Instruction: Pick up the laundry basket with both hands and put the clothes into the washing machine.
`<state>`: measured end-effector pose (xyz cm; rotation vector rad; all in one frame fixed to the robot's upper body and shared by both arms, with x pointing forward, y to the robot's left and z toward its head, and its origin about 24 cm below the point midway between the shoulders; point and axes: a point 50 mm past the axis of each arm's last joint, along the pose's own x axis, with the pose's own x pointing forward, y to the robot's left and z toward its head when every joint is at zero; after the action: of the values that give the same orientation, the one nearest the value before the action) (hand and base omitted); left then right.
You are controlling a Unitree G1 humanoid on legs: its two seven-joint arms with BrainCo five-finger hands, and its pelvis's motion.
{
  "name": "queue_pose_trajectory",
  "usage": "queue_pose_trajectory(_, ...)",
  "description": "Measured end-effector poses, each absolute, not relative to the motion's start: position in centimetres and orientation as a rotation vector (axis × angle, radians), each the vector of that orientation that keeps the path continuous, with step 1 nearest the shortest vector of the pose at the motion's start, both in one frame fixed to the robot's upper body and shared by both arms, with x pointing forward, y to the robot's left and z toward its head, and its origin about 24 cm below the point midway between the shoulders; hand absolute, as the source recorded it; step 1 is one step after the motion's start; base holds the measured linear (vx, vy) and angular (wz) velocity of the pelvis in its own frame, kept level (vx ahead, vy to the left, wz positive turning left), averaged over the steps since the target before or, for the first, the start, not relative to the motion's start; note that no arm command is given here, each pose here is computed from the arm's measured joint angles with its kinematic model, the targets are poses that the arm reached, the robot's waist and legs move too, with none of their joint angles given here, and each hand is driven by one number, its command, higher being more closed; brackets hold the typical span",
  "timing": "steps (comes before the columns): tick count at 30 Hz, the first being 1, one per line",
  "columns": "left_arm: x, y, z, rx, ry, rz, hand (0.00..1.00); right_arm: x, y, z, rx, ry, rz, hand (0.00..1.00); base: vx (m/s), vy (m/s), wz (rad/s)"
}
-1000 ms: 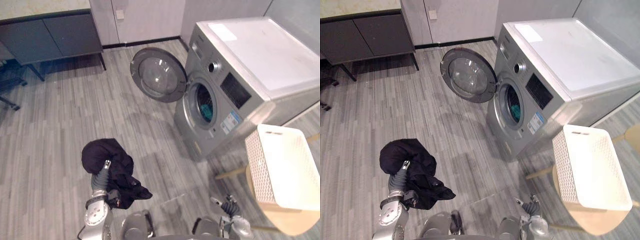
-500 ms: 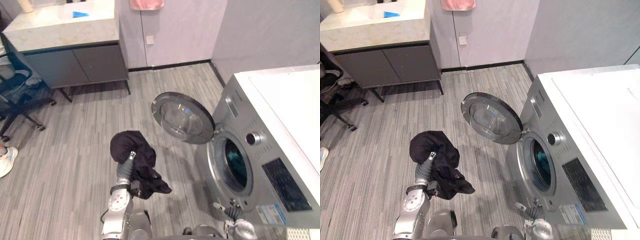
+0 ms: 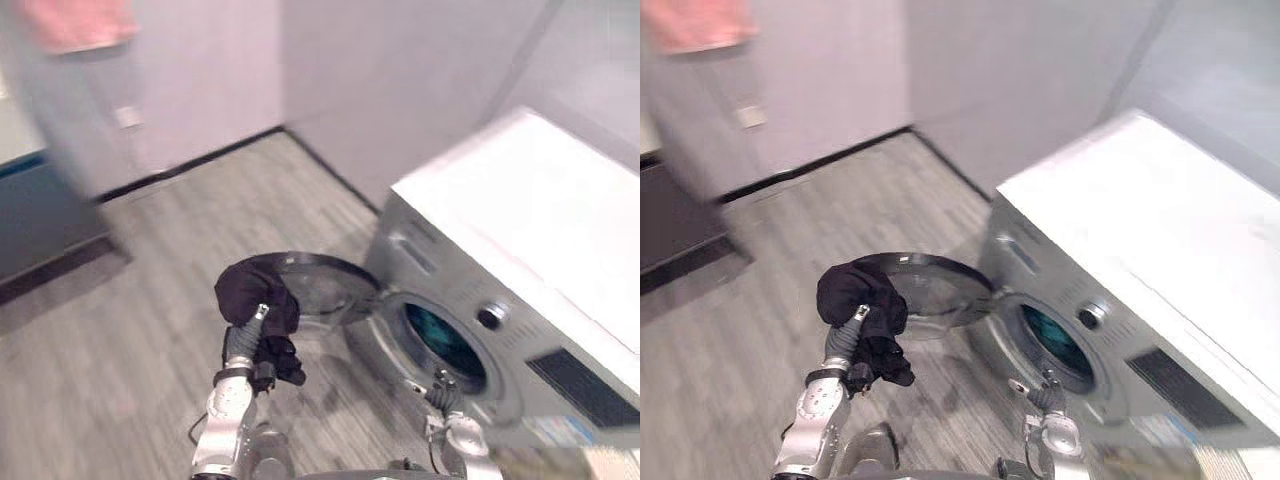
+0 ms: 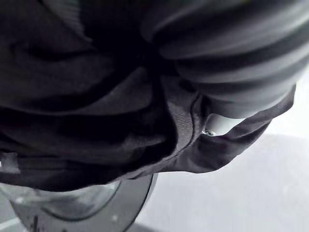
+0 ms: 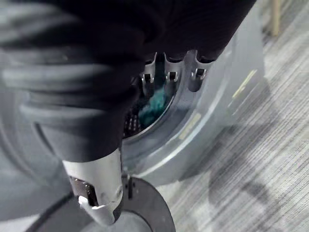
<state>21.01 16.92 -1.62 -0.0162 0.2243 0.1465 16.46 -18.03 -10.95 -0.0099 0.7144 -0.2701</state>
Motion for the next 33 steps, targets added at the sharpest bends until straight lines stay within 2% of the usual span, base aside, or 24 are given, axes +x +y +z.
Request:
queue_pose_trajectory(4,21.1,18.0,-2.4,-0.02,0.256,0.195,1.0,17.2,-19.8,-11.7,-0.118,0.779,-0.246,0.0,0.04,0.007,-1.63)
queue_pose_trajectory(9,19.9,20.1,-4.0,-0.02,0.333,0.29,1.0,15.6,-21.2,-12.7,-0.168,0.857,-0.251,0.0,0.06,-0.109,-1.03)
queue_pose_trajectory(12,18.8,20.3,-5.1,-0.017,0.389,0.299,1.0,15.4,-22.1,-12.8,-0.209,0.871,-0.248,0.0,0.06,-0.086,-1.05)
queue_pose_trajectory(19,19.0,19.2,-5.4,-0.019,0.402,0.25,1.0,15.1,-23.6,-12.6,-0.226,0.876,-0.31,0.0,0.17,0.099,-0.77)
queue_pose_trajectory(25,19.5,18.7,-4.8,0.02,0.377,0.192,1.0,15.3,-22.4,-12.8,-0.193,0.871,-0.295,0.0,0.04,0.143,0.19)
queue_pose_trajectory(33,20.9,19.2,-1.6,-0.002,0.225,0.245,1.0,18.8,-21.4,-10.8,-0.151,0.737,-0.312,0.0,-0.17,-0.047,0.14)
